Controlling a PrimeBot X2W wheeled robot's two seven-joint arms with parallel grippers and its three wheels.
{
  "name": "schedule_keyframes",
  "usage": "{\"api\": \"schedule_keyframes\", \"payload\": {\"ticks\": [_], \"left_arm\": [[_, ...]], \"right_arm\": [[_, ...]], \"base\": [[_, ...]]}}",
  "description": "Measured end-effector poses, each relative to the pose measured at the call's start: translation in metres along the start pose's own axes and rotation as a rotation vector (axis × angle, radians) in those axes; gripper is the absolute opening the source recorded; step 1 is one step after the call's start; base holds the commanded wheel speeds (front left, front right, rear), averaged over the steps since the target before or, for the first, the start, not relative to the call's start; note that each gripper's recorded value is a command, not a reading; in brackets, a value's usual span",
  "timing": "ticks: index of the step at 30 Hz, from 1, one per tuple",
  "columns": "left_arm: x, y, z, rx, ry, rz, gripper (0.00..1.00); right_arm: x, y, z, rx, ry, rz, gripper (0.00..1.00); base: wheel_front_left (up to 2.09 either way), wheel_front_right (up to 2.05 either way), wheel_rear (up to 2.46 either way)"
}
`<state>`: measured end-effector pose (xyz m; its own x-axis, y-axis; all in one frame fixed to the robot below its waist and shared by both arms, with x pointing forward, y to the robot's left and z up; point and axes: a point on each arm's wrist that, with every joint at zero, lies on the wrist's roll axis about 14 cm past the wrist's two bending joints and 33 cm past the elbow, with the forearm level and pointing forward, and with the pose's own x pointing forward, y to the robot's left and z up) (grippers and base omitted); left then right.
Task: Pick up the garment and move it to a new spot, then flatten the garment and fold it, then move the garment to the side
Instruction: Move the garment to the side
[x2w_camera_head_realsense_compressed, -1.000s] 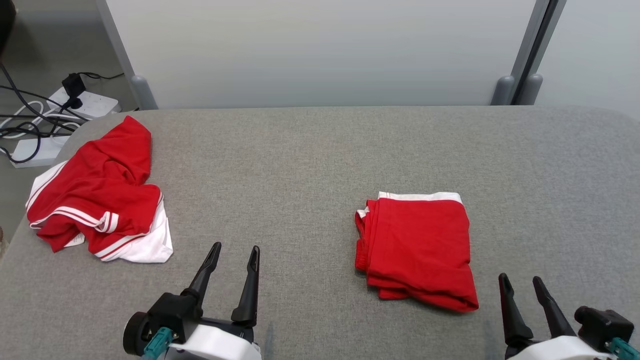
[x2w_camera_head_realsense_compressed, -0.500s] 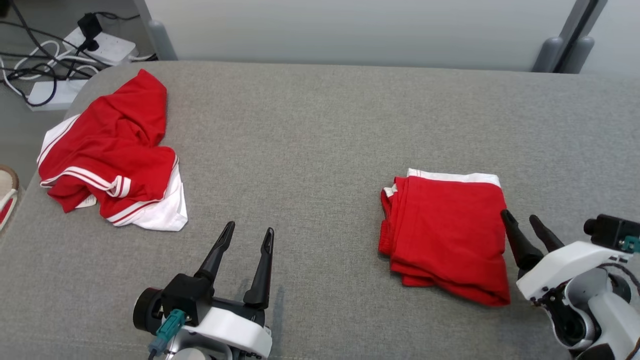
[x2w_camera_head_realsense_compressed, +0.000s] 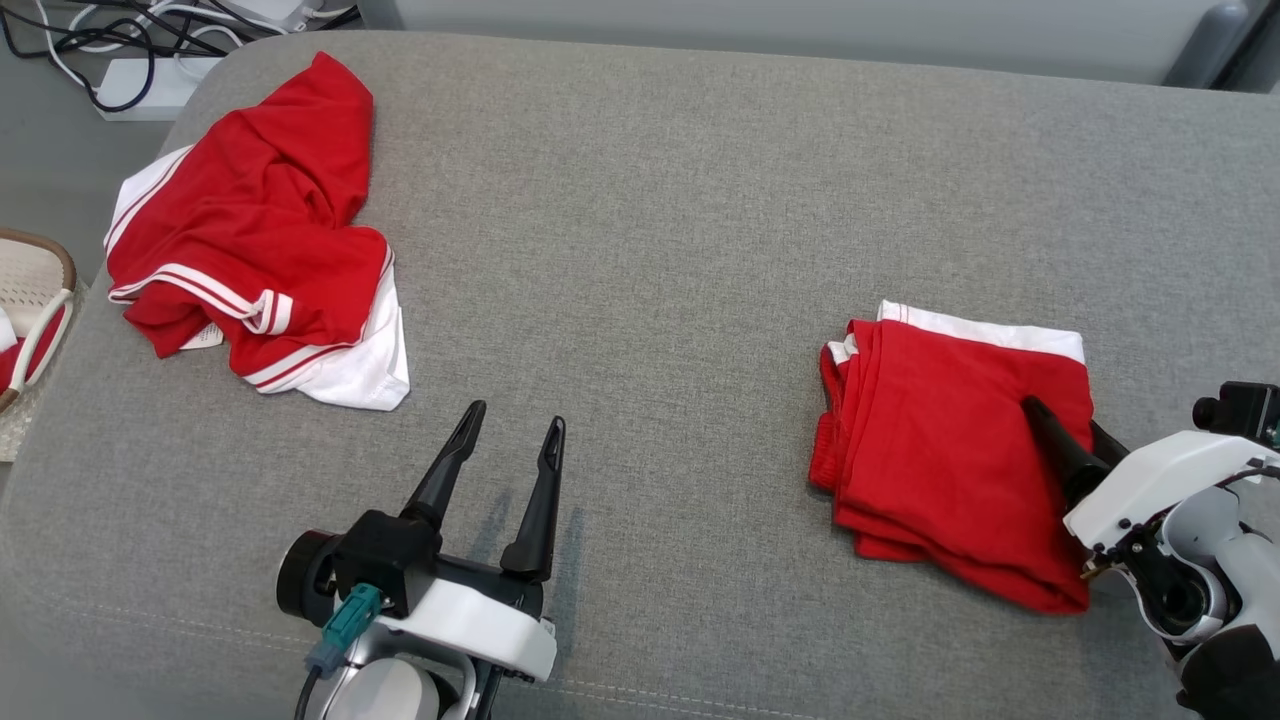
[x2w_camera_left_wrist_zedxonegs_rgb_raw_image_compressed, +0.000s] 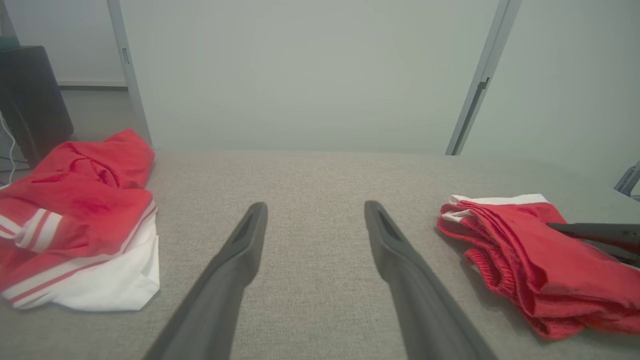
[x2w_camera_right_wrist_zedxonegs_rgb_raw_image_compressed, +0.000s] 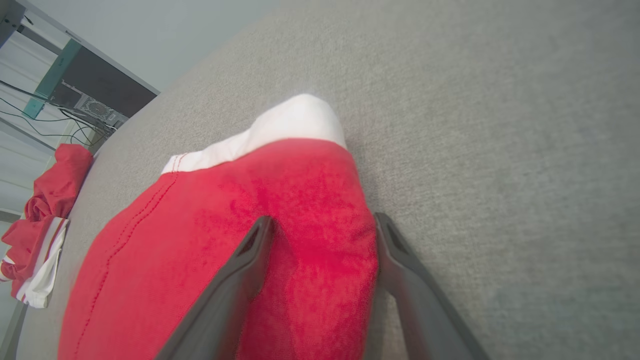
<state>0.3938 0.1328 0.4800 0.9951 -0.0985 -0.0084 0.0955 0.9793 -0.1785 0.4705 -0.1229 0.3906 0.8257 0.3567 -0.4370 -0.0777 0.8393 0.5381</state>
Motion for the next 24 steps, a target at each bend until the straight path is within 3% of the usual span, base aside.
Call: {"api": "schedule_keyframes", "payload": {"ticks": [6, 7, 9, 20, 24], "left_arm": [[0.001, 0.001, -0.002, 0.001, 0.007, 0.004, 1.00], [0.004, 0.000, 0.001, 0.003, -0.002, -0.001, 1.00], [0.005, 0.000, 0.004, 0.005, -0.011, -0.003, 1.00], [0.003, -0.003, 0.008, 0.007, -0.022, -0.014, 1.00], [0.006, -0.010, 0.008, 0.004, -0.023, -0.034, 1.00]], "right_arm": [[0.006, 0.003, -0.009, 0.018, 0.047, 0.009, 1.00], [0.007, 0.006, -0.010, 0.001, 0.057, 0.020, 0.43], [0.007, 0.008, -0.012, -0.010, 0.065, 0.027, 0.00], [0.004, 0.020, 0.008, -0.133, -0.053, 0.066, 0.00], [-0.003, 0.007, 0.013, -0.150, -0.086, 0.033, 0.00]], "base": [[0.00, 0.00, 0.00], [0.00, 0.00, 0.00], [0.00, 0.00, 0.00], [0.00, 0.00, 0.00], [0.00, 0.00, 0.00]]}}
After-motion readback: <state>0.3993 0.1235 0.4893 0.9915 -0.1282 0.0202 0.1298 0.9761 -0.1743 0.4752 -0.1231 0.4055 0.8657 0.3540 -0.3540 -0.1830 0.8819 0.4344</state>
